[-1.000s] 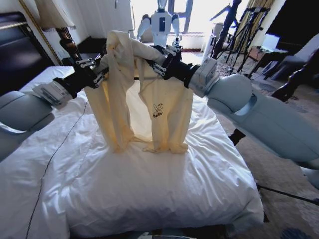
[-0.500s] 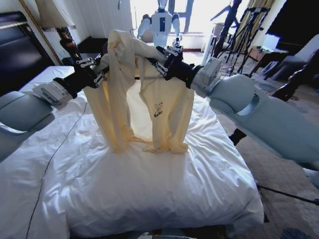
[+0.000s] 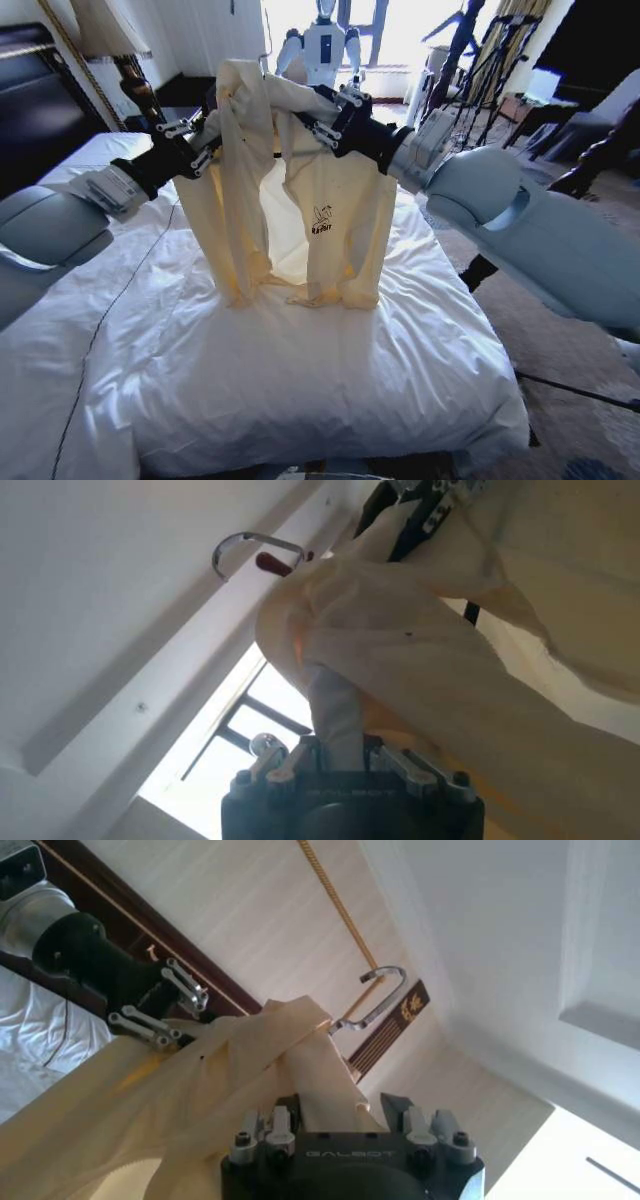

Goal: Pick up the clothes from the bed and hang them on the clothes hanger.

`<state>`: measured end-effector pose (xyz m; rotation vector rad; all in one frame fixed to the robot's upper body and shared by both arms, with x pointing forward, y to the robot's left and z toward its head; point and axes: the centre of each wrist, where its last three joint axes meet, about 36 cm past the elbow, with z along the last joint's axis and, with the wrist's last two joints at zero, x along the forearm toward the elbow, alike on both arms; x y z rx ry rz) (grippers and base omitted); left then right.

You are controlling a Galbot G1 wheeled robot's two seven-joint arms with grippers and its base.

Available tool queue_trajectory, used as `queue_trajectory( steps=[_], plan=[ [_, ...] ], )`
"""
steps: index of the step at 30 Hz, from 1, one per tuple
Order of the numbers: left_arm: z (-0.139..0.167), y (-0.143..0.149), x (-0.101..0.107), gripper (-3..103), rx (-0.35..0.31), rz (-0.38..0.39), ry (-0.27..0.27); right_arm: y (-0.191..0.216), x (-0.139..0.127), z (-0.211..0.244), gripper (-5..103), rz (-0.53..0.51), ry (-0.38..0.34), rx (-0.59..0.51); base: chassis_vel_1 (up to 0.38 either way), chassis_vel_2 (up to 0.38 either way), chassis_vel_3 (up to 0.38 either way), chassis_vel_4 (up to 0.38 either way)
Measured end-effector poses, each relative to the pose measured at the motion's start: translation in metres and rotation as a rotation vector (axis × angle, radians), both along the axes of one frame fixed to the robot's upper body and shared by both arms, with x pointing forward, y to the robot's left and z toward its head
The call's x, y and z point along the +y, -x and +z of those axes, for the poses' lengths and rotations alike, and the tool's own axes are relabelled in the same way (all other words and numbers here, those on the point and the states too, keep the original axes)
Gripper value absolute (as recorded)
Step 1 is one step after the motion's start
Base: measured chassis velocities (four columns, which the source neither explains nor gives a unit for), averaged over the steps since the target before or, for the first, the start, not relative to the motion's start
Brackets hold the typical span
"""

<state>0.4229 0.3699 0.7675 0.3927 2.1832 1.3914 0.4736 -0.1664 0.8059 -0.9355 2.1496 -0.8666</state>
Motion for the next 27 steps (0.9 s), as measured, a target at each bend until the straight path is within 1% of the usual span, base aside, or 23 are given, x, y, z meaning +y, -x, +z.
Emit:
queue_trajectory(
  steps=[2, 5, 6, 9, 10, 12, 13, 18, 20, 21, 22, 23, 24, 25, 27],
  plan=[
    [-0.001, -0.001, 0.001, 21, 0.001, 0.003, -0.002, 0.001, -0.001, 0.0, 55, 0.004, 0.003, 0.004, 0.0, 0.0, 0.0, 0.0],
    [-0.003, -0.004, 0.004, 21, 0.009, 0.014, -0.002, 0.006, -0.007, 0.003, 71, 0.017, 0.001, 0.008, 0.0, 0.0, 0.0, 0.0],
    [-0.003, -0.004, 0.004, 21, 0.009, 0.014, -0.002, 0.006, -0.007, 0.003, 71, 0.017, 0.001, 0.008, 0.0, 0.0, 0.0, 0.0],
    [-0.005, -0.006, 0.005, 21, 0.015, 0.015, 0.002, 0.01, -0.017, 0.001, 88, 0.046, 0.012, 0.028, 0.0, 0.0, 0.0, 0.0],
    [-0.005, -0.006, 0.005, 21, 0.015, 0.015, 0.002, 0.01, -0.017, 0.001, 88, 0.046, 0.012, 0.028, 0.0, 0.0, 0.0, 0.0],
    [-0.006, -0.006, 0.004, 21, 0.018, 0.014, 0.003, 0.012, -0.022, -0.001, 97, 0.05, 0.011, 0.035, 0.0, 0.0, 0.0, 0.0],
    [-0.007, -0.006, 0.004, 21, 0.019, 0.014, 0.003, 0.013, -0.024, -0.003, 99, 0.055, 0.009, 0.038, 0.0, 0.0, 0.0, 0.0],
    [-0.008, -0.006, 0.004, 21, 0.022, 0.013, 0.003, 0.019, -0.035, -0.002, 100, 0.078, -0.002, 0.038, 0.0, 0.0, 0.0, 0.0],
    [-0.009, -0.006, 0.004, 21, 0.024, 0.013, 0.003, 0.028, -0.05, 0.006, 100, 0.075, 0.0, 0.032, 0.0, 0.0, 0.0, 0.0],
    [-0.009, -0.007, 0.004, 21, 0.025, 0.014, 0.004, 0.034, -0.061, 0.008, 100, 0.062, 0.005, 0.03, 0.0, 0.0, 0.0, 0.0],
    [-0.009, -0.007, 0.004, 21, 0.025, 0.014, 0.004, 0.034, -0.061, 0.008, 100, 0.062, 0.005, 0.03, 0.0, 0.0, 0.0, 0.0],
    [-0.01, -0.007, 0.005, 21, 0.025, 0.015, 0.004, 0.039, -0.069, 0.009, 100, 0.047, 0.008, 0.032, 0.0, 0.0, 0.0, 0.0],
    [-0.01, -0.008, 0.005, 21, 0.025, 0.017, 0.004, 0.048, -0.082, 0.008, 100, 0.013, 0.02, 0.038, 0.0, 0.0, 0.0, 0.0],
    [-0.01, -0.008, 0.005, 21, 0.025, 0.017, 0.004, 0.048, -0.082, 0.008, 100, 0.013, 0.02, 0.038, 0.0, 0.0, 0.0, 0.0],
    [-0.012, -0.01, 0.007, 21, 0.024, 0.022, 0.003, 0.062, -0.094, 0.009, 100, -0.031, 0.047, 0.042, 0.0, 0.0, 0.0, 0.0]
  ],
)
